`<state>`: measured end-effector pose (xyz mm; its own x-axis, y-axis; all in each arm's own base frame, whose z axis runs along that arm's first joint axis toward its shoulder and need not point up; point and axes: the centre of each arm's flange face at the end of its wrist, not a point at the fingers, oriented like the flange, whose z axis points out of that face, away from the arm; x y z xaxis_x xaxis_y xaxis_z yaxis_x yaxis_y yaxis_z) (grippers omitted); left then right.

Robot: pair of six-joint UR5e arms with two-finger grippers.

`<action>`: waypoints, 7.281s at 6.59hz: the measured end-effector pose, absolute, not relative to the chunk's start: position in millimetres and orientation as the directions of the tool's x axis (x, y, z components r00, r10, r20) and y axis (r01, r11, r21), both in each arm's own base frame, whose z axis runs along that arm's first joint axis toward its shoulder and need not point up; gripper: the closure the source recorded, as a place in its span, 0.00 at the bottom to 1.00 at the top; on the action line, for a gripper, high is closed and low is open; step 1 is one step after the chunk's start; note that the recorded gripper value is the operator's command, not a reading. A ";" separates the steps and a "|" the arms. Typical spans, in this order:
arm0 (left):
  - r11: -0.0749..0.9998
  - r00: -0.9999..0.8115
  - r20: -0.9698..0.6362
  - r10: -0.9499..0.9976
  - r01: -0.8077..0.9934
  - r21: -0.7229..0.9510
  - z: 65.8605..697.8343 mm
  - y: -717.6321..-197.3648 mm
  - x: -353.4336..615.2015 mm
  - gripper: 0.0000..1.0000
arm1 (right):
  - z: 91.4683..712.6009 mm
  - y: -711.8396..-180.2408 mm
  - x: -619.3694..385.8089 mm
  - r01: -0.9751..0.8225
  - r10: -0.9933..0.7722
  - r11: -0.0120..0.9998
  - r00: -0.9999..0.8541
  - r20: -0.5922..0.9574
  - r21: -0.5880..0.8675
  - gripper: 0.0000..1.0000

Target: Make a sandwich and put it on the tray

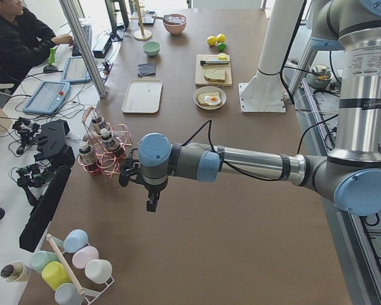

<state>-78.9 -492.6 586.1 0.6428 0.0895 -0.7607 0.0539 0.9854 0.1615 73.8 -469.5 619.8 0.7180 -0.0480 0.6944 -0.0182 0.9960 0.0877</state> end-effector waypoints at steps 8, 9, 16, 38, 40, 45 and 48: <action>0.983 0.643 -0.759 0.099 0.053 0.173 585.5 -491.2 -81.6 0.02 | 616.7 -469.5 73.5 -0.019 -0.051 0.996 0.716 0.696 0.093 0.00; 0.983 0.643 -0.759 0.102 0.053 0.176 583.8 -492.0 -81.7 0.02 | 616.4 -470.3 73.6 -0.019 -0.051 0.995 0.716 0.696 0.093 0.00; 0.981 0.640 -0.759 0.114 0.049 0.188 576.5 -500.0 -79.8 0.02 | 615.8 -474.0 73.8 -0.019 -0.053 0.995 0.717 0.695 0.095 0.00; 0.930 0.558 -0.776 0.294 0.019 0.366 477.6 -545.1 50.3 0.02 | 525.6 -519.3 9.6 0.014 -0.269 0.944 0.611 0.745 0.329 0.00; 0.950 0.484 -0.847 0.219 0.093 0.299 442.8 -541.0 121.9 0.02 | 504.5 -519.8 -27.1 -0.070 -0.213 0.950 0.568 0.795 0.304 0.00; 0.976 0.326 -0.945 -0.037 0.217 0.036 348.8 -503.5 263.6 0.02 | 394.8 -442.6 -222.4 -0.155 0.117 0.986 0.345 0.931 -0.067 0.00; 0.974 0.304 -0.951 -0.062 0.226 0.009 334.5 -486.1 278.6 0.02 | 356.6 -349.2 -337.8 -0.052 0.110 0.994 0.347 0.931 -0.098 0.00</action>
<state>278.6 -486.1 334.5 0.3042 -0.0616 -0.9506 0.2262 0.9740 0.0092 -337.8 -349.2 356.6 0.3468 0.1099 0.9315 -0.0517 0.9938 -0.0980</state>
